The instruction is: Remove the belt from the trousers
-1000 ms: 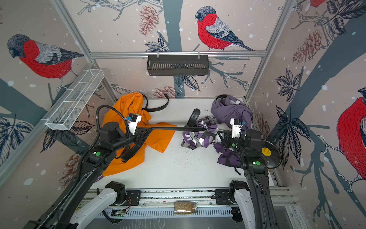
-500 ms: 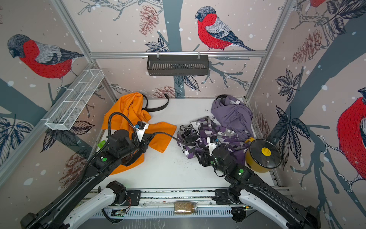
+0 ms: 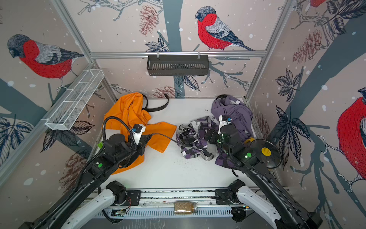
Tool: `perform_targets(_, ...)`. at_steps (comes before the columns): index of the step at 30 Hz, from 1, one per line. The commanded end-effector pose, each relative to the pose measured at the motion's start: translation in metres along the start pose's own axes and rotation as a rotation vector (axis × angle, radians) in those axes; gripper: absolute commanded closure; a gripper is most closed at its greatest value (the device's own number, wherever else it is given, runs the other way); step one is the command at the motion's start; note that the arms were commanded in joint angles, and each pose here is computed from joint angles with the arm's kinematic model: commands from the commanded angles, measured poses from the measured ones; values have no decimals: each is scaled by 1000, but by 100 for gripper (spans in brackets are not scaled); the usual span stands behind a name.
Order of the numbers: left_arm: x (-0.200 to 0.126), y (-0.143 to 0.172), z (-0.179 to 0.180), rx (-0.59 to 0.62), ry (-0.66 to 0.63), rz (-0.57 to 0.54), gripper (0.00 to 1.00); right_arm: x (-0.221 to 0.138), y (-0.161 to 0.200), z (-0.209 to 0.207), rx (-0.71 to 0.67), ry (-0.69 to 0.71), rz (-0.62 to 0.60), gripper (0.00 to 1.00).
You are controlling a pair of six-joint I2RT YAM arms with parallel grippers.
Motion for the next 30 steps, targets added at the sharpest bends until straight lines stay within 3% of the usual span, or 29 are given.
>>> perform_targets(1, -2, -7, 2, 2, -20, -48, 100, 19, -5, 9, -166, -30, 106, 18)
perform_targets(9, -2, -8, 2, 1, -12, -56, 100, 70, 9, 35, -358, -74, 383, 19)
perform_targets(18, -5, -8, 1, -1, -19, -65, 100, 106, 48, 25, -511, 79, 647, 27)
perform_targets(21, -7, -9, 2, -3, -34, -70, 100, 118, 57, 17, -524, 165, 648, 41)
perform_targets(23, -10, -10, 4, -2, -60, -84, 100, 127, 55, 15, -523, 211, 595, 63)
perform_targets(26, -19, -18, 7, 12, -115, -123, 100, 130, 34, 15, -517, 308, 445, 82)
perform_targets(30, -32, -29, 15, 45, -228, -128, 100, 111, -18, 4, -429, 398, 239, 86)
Point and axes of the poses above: each gripper's point midway between its finger pads, its own x axis out along the fingers, its own z axis along the line the jaws close on, y = z × x, the point moved 10 cm from there along -x, back along the fingers, and after that the axes turned 10 degrees about x, right-handed, at the moved point
